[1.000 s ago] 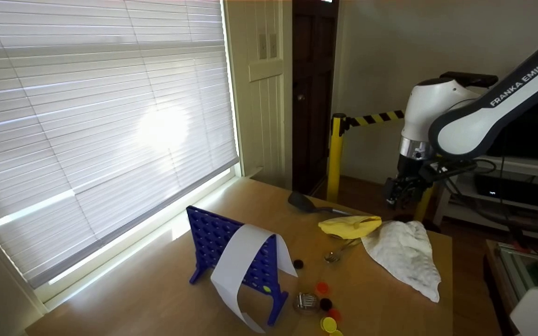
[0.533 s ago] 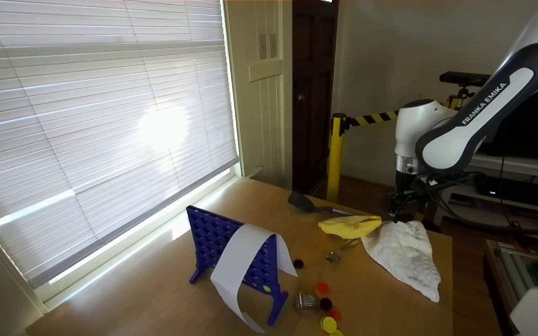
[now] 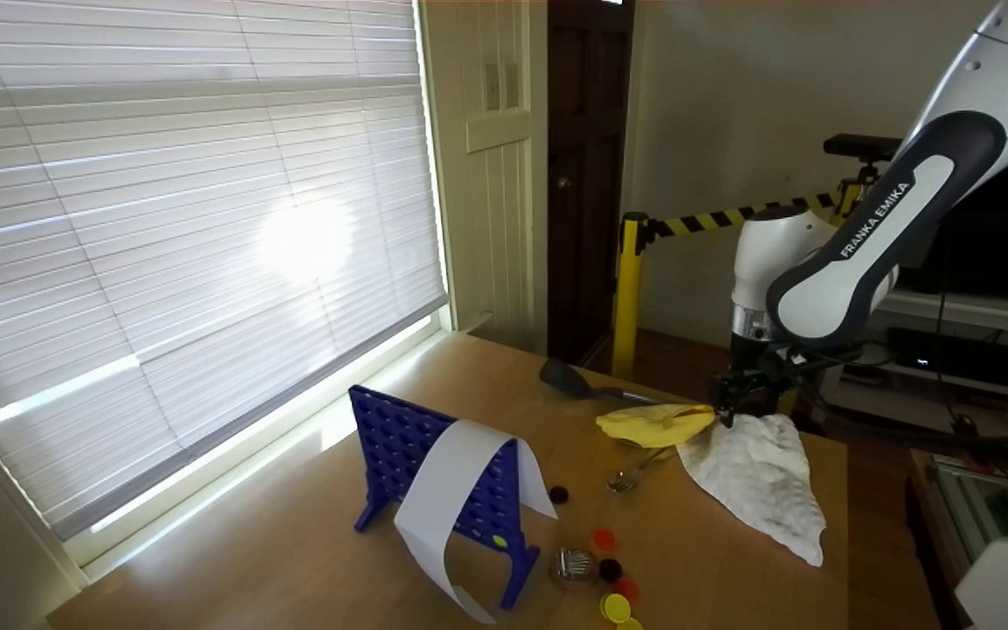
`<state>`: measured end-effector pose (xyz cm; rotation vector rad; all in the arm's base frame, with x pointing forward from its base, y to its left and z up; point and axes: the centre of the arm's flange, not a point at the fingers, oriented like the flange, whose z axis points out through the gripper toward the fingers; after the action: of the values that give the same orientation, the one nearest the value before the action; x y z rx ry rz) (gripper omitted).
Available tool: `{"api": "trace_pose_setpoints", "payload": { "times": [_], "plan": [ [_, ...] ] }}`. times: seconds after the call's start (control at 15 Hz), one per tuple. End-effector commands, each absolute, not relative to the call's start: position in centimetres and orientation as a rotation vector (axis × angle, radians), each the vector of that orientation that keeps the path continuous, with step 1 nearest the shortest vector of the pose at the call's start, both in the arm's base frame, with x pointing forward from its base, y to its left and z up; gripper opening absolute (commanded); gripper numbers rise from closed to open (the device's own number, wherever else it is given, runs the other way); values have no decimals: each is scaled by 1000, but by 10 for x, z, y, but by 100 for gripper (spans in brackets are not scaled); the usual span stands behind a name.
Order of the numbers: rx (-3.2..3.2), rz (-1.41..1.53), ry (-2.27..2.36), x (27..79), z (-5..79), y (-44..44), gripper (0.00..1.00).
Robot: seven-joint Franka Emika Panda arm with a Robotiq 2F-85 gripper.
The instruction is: Move the white cloth to the left
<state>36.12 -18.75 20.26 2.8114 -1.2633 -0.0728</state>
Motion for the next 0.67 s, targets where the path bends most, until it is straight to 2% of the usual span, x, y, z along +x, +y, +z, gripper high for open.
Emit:
{"api": "trace_pose_setpoints", "payload": {
  "times": [0.0,0.4,0.53,0.6],
  "plan": [
    [2835,-47,-1254,372,190,-185,57],
    [2841,-67,-1230,378,187,-169,14],
    [2839,-87,-1220,377,198,-167,3],
    [2831,-106,-1209,374,207,-167,1]
  ]
}}
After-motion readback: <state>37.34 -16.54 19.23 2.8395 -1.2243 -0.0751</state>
